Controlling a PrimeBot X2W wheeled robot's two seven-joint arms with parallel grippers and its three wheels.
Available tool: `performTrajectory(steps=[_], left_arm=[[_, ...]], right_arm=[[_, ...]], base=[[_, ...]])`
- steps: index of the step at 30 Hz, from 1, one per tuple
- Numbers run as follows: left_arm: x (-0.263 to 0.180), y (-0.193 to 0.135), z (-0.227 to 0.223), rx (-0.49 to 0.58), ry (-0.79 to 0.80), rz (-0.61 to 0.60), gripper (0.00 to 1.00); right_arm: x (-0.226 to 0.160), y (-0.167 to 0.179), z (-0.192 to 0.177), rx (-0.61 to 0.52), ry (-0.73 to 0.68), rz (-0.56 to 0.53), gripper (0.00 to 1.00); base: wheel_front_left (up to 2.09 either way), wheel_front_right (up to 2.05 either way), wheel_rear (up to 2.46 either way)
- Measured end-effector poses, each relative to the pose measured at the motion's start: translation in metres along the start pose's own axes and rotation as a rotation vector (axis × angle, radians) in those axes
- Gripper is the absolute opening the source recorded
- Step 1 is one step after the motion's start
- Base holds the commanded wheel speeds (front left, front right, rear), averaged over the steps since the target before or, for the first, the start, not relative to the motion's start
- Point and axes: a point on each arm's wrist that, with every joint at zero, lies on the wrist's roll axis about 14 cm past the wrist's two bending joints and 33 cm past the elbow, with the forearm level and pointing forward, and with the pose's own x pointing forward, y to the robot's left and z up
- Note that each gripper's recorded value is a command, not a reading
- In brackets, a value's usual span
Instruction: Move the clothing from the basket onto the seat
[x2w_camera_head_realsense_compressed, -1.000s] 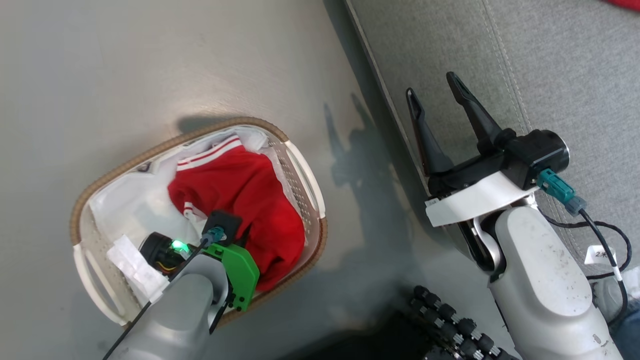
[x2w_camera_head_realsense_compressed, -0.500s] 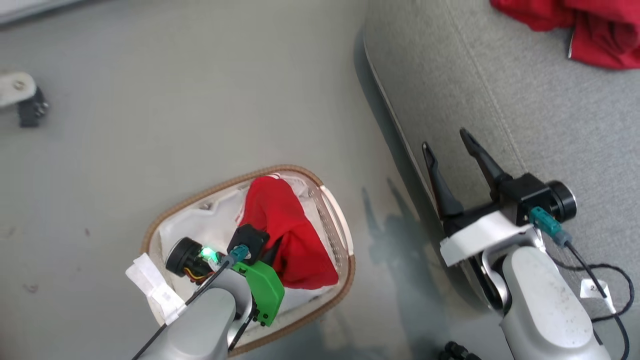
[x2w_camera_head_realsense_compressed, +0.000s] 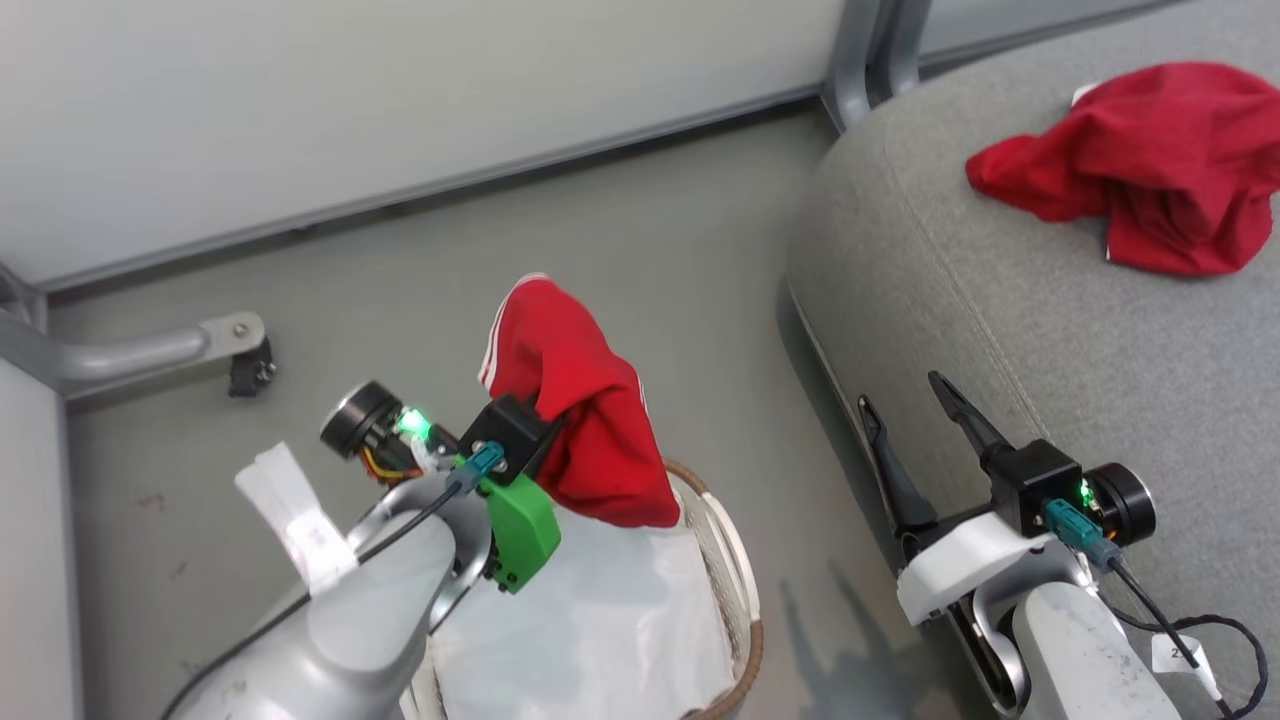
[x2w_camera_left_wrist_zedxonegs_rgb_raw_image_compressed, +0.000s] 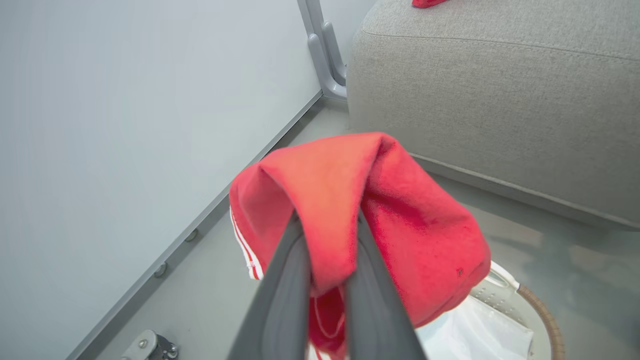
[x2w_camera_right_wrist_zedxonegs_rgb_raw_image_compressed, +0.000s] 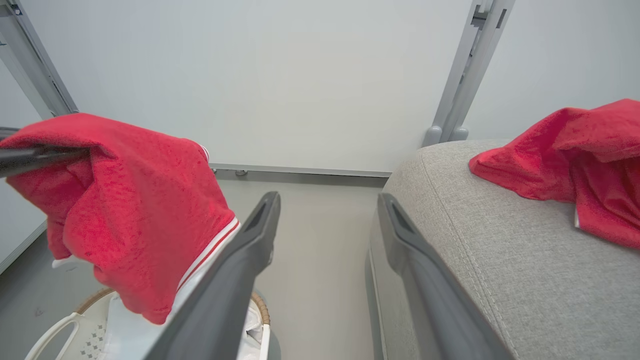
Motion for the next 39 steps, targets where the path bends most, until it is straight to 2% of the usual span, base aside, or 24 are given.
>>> performTrajectory(steps=[3,16,22,32,39], left_arm=[[-0.006,0.014,0.036,0.124,-0.036,0.014,0.00],[-0.042,0.052,0.199,0.427,-0.251,0.115,0.00],[-0.056,0.053,0.253,0.491,-0.336,0.142,0.00],[-0.068,0.041,0.293,0.542,-0.411,0.154,0.00],[-0.073,0.025,0.299,0.559,-0.424,0.132,0.00]], right_arm=[[-0.002,0.009,0.016,-0.010,-0.042,0.027,1.00],[-0.004,0.057,0.076,-0.039,-0.206,0.169,1.00],[-0.005,0.076,0.088,-0.042,-0.236,0.227,1.00],[0.002,0.105,0.107,-0.056,-0.277,0.317,1.00],[0.015,0.120,0.114,-0.099,-0.280,0.363,1.00]], base=[[0.00,0.00,0.00],[0.00,0.00,0.00],[0.00,0.00,0.00],[0.00,0.00,0.00],[0.00,0.00,0.00]])
